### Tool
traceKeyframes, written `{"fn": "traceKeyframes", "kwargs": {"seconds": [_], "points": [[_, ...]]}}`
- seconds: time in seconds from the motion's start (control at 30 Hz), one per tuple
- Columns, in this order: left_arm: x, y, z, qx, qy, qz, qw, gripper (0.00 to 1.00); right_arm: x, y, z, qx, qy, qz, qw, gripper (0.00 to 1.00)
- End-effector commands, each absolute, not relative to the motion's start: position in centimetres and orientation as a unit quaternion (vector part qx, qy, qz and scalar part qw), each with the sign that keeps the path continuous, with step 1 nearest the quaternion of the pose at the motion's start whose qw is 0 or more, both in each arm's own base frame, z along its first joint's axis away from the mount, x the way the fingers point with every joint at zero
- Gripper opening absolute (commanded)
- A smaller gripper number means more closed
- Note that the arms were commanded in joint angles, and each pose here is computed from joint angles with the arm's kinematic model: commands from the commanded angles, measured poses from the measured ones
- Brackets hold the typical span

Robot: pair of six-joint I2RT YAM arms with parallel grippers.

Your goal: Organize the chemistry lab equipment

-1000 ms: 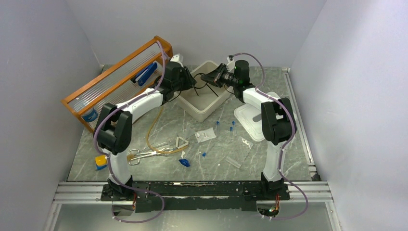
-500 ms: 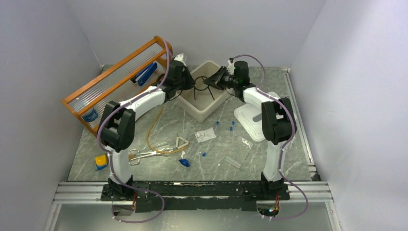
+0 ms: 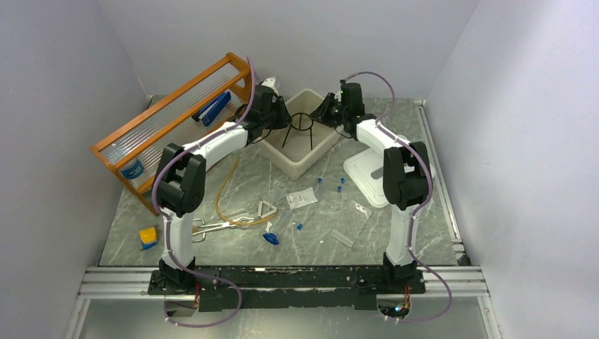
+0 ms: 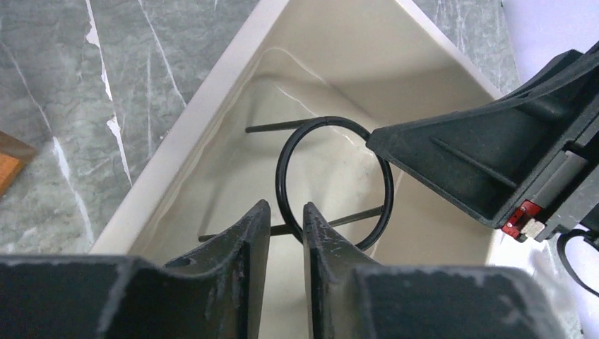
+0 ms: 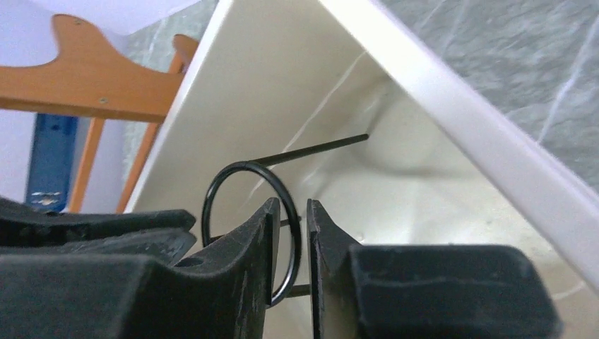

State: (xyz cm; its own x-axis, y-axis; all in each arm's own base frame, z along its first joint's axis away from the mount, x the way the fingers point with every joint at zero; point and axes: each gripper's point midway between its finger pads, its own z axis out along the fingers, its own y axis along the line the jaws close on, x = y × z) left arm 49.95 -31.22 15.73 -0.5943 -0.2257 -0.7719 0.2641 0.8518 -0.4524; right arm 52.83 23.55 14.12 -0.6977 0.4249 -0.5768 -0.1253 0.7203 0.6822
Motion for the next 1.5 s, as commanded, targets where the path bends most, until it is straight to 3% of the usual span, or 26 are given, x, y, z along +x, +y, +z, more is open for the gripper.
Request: {"fn": "traceKeyframes", "kwargs": {"seconds": [0.0, 0.13, 0.3, 0.53, 1.03, 1.47], "points": [[50.8, -31.9, 18.3, 0.029, 0.837, -0.277, 0.47, 0.32, 53.7, 22.7, 13.0, 0.061, 0.869, 0.288, 0.397, 0.24], [50.9, -31.6, 19.8, 0.038, 0.833, -0.268, 0.483, 0.44, 53.7, 23.1, 12.8, 0.034, 0.88, 0.246, 0.405, 0.24], [50.1, -31.2, 23.0, 0.05, 0.819, -0.274, 0.501, 0.55, 53.6, 23.4, 12.7, 0.013, 0.888, 0.213, 0.408, 0.35], [47.3, -29.8, 27.2, 0.063, 0.81, -0.278, 0.513, 0.61, 52.7, 23.4, 12.9, -0.018, 0.894, 0.204, 0.399, 0.42], [38.3, -22.5, 29.4, 0.058, 0.831, -0.216, 0.509, 0.63, 53.8, 23.3, 11.7, 0.002, 0.901, 0.102, 0.423, 0.19], [34.3, -20.1, 27.2, 0.07, 0.842, -0.202, 0.496, 0.64, 55.9, 22.6, 11.7, 0.011, 0.881, 0.072, 0.468, 0.15]]}}
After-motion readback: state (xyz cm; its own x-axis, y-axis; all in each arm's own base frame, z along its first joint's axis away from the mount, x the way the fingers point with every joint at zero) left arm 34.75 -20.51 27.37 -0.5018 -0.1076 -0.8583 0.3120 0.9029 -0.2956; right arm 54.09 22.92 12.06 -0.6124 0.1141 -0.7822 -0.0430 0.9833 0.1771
